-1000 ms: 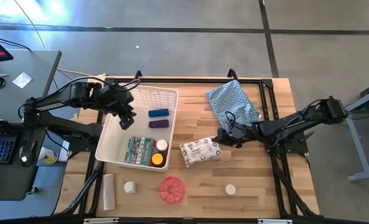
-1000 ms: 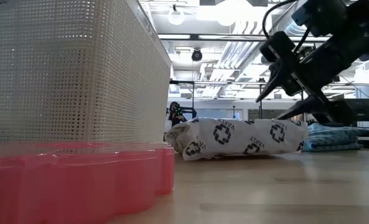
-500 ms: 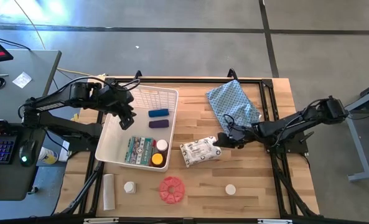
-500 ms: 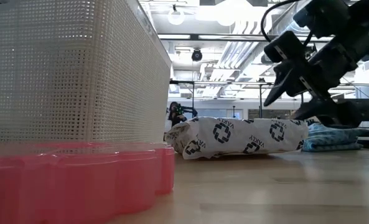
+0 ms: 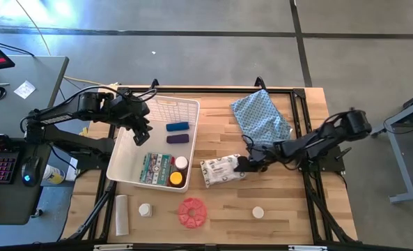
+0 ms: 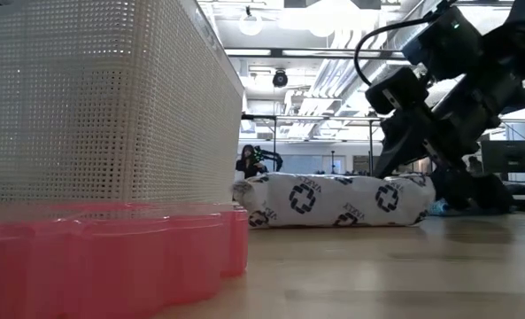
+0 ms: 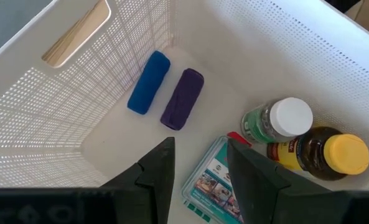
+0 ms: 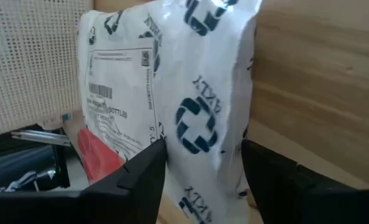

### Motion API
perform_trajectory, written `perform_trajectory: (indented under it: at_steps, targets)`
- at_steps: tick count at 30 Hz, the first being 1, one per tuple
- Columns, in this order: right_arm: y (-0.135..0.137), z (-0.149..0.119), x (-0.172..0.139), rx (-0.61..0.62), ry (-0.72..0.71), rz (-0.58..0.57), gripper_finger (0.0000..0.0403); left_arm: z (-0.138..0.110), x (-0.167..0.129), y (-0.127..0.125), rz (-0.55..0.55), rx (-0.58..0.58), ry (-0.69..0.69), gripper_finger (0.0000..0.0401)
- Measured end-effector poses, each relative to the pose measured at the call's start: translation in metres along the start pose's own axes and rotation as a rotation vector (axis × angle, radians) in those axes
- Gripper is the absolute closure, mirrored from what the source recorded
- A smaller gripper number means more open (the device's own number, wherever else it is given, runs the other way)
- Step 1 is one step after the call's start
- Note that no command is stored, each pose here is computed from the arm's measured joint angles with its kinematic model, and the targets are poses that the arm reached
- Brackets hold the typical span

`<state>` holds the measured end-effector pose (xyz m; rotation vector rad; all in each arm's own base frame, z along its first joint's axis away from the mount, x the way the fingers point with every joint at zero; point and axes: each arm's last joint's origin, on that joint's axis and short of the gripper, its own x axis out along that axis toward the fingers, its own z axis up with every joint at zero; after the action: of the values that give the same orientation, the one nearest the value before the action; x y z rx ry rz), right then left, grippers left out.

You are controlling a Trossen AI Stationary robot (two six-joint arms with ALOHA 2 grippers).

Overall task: Pick & place medical supplies in basket/bin
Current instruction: Put the white mailer bag into the white bin

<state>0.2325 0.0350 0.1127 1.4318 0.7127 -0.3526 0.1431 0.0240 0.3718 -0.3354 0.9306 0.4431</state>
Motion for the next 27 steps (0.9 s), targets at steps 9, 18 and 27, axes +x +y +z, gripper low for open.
perform_trajectory:
  at_steps: [9,18,27]
  targets:
    - [0.004,0.005,0.002,-0.038,-0.135,0.037,0.0285,0.000,0.000,0.000,-0.005,0.000,0.002,0.0224]
    - [0.011,0.008,0.001,-0.104,-0.231,0.108,0.0389,0.000,0.000,0.000,-0.007,0.002,0.003,0.0224]
    - [0.035,0.019,-0.015,-0.135,-0.248,0.321,0.0402,0.000,0.000,0.000,-0.008,0.005,0.003,0.0224]
